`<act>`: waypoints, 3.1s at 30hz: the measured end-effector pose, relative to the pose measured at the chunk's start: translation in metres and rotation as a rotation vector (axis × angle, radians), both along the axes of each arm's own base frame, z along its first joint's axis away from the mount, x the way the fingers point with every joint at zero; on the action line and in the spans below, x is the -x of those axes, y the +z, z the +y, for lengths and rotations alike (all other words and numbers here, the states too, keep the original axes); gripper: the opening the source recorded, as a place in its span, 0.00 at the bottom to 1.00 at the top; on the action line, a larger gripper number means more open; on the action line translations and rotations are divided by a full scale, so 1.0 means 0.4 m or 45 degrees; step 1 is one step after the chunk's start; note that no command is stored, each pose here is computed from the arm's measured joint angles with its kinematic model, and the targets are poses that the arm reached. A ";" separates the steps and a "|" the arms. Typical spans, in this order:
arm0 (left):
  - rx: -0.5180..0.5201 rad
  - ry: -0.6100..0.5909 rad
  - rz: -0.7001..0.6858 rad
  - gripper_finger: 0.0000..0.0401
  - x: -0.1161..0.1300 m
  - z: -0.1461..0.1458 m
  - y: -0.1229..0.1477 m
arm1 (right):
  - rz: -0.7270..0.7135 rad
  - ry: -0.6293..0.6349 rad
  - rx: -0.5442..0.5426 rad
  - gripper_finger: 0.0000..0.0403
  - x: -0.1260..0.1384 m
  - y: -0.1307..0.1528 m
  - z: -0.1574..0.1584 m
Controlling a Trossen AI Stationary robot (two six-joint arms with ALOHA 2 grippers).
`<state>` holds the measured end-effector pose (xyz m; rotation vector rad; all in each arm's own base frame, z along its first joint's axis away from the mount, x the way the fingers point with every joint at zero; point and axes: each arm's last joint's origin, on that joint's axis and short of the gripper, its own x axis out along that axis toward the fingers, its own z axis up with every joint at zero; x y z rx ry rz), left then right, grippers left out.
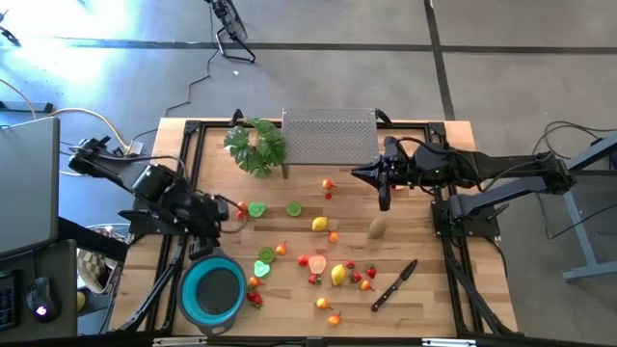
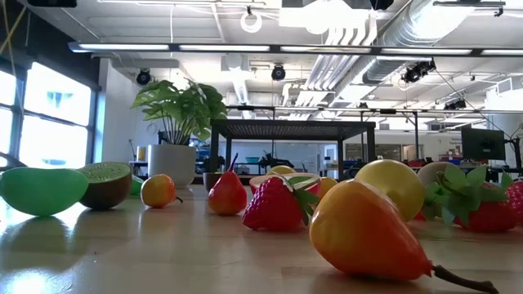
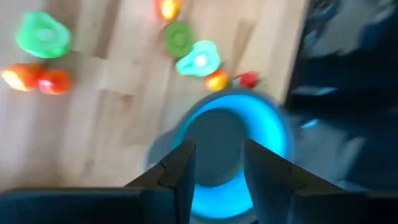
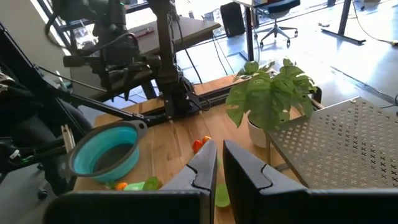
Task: Pick & Place Fruit
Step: Put the blue bowl on the shelf
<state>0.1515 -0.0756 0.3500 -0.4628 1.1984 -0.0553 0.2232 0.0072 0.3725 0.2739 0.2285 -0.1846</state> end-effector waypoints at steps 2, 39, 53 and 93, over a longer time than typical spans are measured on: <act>-0.095 -0.062 0.042 0.28 -0.014 -0.012 -0.007 | 0.006 0.011 -0.002 0.05 0.000 -0.001 0.001; -0.354 -0.324 0.069 0.27 -0.145 -0.076 -0.095 | 0.088 0.136 -0.040 0.05 0.004 -0.016 0.008; -0.420 -0.401 0.183 0.49 -0.123 -0.064 -0.101 | 0.089 0.137 -0.036 0.05 0.004 -0.016 0.008; -0.285 -0.692 0.178 0.67 -0.134 -0.084 -0.294 | 0.091 0.134 -0.045 0.05 0.004 -0.017 0.008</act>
